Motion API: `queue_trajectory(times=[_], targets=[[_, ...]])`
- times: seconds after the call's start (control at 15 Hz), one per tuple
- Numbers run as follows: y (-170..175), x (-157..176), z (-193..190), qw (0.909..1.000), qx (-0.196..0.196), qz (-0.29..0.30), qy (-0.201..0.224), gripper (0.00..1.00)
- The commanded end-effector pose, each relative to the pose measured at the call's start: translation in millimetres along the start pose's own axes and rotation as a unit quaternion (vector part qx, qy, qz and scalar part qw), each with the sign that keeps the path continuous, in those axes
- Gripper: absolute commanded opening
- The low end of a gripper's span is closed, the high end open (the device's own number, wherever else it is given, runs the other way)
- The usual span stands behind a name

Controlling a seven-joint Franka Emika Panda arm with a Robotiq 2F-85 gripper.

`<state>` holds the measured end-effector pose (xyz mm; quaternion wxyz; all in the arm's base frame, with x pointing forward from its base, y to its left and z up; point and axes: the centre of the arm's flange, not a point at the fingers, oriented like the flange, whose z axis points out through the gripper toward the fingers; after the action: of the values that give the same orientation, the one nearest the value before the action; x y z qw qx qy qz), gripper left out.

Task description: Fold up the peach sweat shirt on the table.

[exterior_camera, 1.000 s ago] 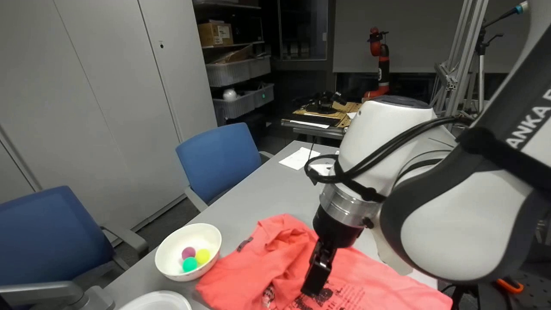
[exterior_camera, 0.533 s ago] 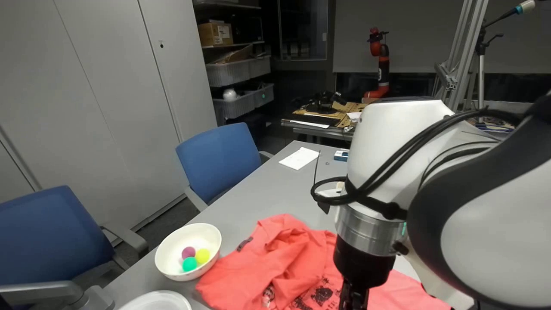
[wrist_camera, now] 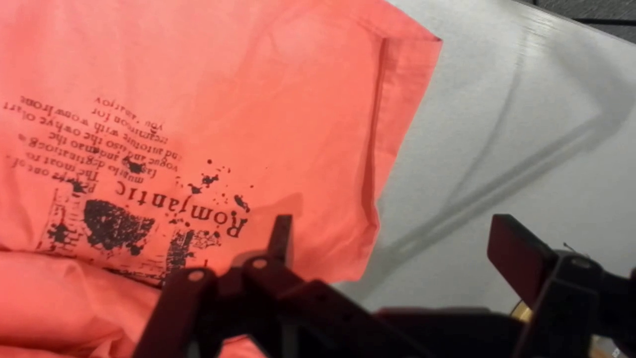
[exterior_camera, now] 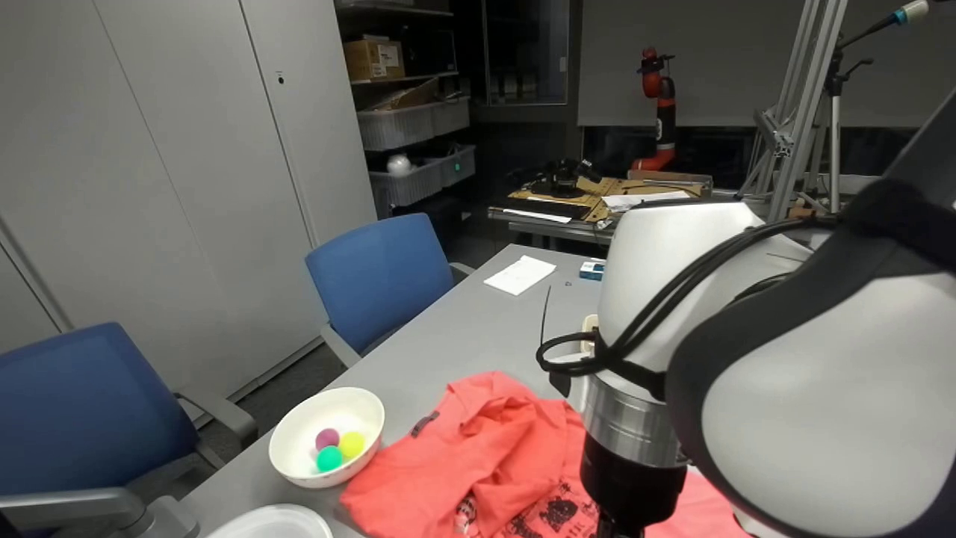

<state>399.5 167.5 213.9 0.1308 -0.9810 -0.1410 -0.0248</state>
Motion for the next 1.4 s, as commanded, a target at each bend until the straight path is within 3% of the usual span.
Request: queue_trajectory(times=[0.0, 0.13, 0.47, 1.33], targets=[[0.0, 0.2, 0.1, 1.0, 0.0, 0.0, 0.0, 1.0], [-12.5, 13.1, -4.8, 0.9997, -0.019, -0.016, -0.004, 1.0], [-26.0, 8.3, 23.1, 0.9961, -0.049, -0.068, -0.028, 1.0], [-66.7, -10.7, 93.4, 0.9829, -0.036, -0.159, -0.086, 0.96]])
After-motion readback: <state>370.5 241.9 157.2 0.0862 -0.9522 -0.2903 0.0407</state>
